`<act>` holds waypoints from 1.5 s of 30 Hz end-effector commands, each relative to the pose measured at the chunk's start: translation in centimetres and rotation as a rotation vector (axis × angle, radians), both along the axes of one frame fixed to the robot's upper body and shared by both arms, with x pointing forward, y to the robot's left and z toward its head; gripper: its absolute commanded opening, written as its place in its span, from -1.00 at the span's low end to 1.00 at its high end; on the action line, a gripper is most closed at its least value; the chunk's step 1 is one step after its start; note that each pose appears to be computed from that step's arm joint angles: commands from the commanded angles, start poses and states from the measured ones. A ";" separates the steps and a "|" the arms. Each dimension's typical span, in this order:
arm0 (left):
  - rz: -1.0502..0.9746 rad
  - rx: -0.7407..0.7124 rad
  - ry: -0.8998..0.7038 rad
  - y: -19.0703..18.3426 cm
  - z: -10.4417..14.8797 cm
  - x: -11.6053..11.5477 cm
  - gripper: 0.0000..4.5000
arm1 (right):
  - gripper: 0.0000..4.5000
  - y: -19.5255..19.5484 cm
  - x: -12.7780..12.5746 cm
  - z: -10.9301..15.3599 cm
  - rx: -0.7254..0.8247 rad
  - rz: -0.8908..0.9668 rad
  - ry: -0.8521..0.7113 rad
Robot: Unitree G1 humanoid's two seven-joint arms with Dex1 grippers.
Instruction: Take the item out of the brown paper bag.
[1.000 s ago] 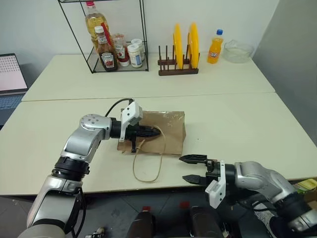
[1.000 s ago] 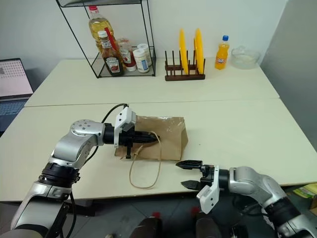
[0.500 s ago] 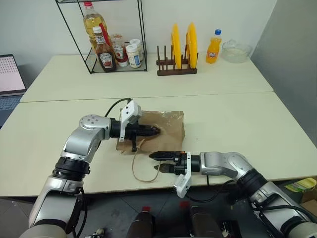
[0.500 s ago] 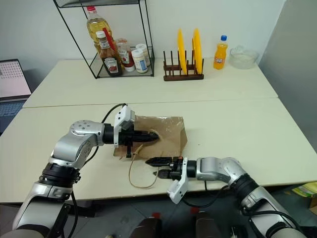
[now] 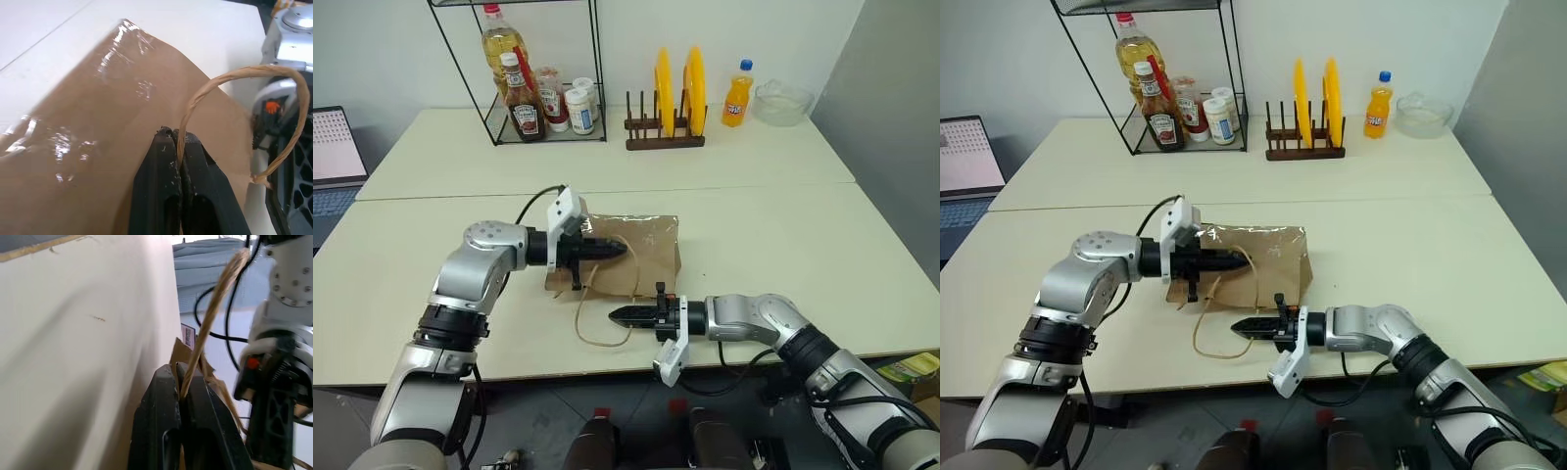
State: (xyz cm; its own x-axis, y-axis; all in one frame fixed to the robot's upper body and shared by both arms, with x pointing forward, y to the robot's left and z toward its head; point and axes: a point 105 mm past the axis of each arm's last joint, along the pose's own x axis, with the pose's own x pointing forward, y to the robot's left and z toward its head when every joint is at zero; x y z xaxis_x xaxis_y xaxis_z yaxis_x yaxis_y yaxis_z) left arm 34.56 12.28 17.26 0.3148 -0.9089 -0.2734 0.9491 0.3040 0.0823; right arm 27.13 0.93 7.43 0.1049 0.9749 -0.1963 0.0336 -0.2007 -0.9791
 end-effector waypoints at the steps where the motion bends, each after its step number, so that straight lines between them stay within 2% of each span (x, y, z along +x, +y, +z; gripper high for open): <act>1: 0.031 -0.091 -0.061 0.1 3.9 1.1 -1.00 | -0.97 -4.5 1.2 -5.2 -0.271 -0.127 0.070; 6: 0.072 -0.216 -0.097 -0.6 9.0 2.8 -1.00 | -0.97 -7.2 1.3 -6.6 -0.391 -0.148 0.088; 14: 0.122 -0.344 -0.102 -0.5 12.5 4.2 -1.00 | -0.97 -9.1 1.0 -7.3 -0.449 -0.163 0.100; 22: 0.090 -0.293 -0.119 -0.9 11.5 4.2 -1.00 | -0.97 -9.1 1.2 -6.9 -0.441 -0.171 0.098; 30: -0.079 -0.020 -0.174 -2.5 6.4 1.8 -1.00 | -0.97 -7.7 2.1 -4.6 -0.350 -0.174 0.074; 35: -0.160 0.052 -0.196 -4.3 4.3 1.1 -1.00 | -0.97 -7.1 1.8 -4.5 -0.369 -0.138 0.062; 38: -0.186 0.029 -0.203 -5.8 4.8 1.3 -1.00 | -0.97 -7.2 1.5 -5.0 -0.412 -0.105 0.049; 45: -0.251 -0.154 -0.130 -9.9 9.0 1.7 -1.00 | -0.97 -8.8 0.8 -7.5 -0.562 -0.067 0.048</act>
